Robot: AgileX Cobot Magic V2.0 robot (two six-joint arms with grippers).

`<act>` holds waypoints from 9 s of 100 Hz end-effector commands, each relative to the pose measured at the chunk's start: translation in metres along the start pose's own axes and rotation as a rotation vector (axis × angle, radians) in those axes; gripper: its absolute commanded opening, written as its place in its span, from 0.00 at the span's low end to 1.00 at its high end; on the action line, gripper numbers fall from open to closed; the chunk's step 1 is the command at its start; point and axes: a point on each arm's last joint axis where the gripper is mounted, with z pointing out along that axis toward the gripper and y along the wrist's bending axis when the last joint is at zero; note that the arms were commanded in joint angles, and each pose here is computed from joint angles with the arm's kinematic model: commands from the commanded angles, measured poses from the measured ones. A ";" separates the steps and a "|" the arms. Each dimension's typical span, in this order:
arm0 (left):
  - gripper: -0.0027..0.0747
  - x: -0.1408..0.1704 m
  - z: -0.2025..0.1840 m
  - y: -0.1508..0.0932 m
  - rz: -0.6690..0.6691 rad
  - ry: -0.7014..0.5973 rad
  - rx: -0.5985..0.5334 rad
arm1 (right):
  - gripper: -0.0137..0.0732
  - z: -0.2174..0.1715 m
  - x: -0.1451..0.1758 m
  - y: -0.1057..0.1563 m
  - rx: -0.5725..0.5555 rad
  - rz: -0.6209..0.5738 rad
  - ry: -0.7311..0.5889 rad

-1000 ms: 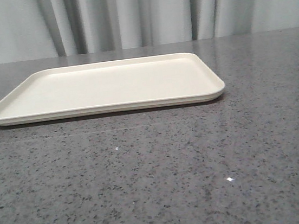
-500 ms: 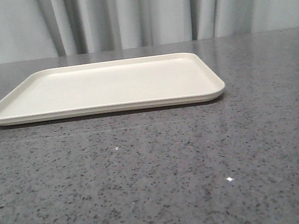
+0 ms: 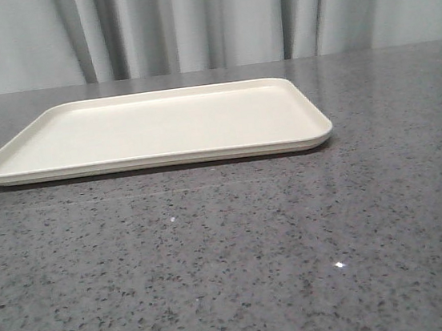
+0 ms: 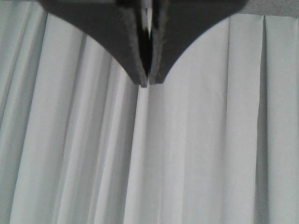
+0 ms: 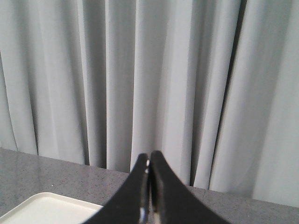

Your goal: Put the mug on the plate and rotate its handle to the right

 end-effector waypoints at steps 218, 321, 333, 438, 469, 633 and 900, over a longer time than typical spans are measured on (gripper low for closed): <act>0.54 -0.046 0.029 -0.015 -0.050 0.060 0.055 | 0.62 0.000 -0.020 -0.016 0.182 0.007 -0.090; 0.48 -0.051 0.072 0.016 0.263 0.743 -0.314 | 0.62 0.038 -0.084 -0.018 0.176 -0.210 -0.148; 0.48 -0.040 0.083 0.021 0.266 0.829 -0.332 | 0.62 0.044 -0.093 -0.019 0.175 -0.229 -0.156; 0.48 0.071 0.101 0.047 0.247 1.298 -0.336 | 0.62 0.046 -0.097 -0.020 0.186 -0.241 -0.163; 0.48 0.090 0.113 0.052 0.241 1.355 -0.330 | 0.62 0.046 -0.097 -0.020 0.186 -0.241 -0.163; 0.01 0.131 0.130 0.064 0.281 1.501 -0.300 | 0.62 0.046 -0.097 -0.021 0.196 -0.240 -0.167; 0.01 0.174 0.268 -0.112 0.274 1.420 0.398 | 0.62 0.046 -0.096 -0.019 0.172 -0.236 -0.162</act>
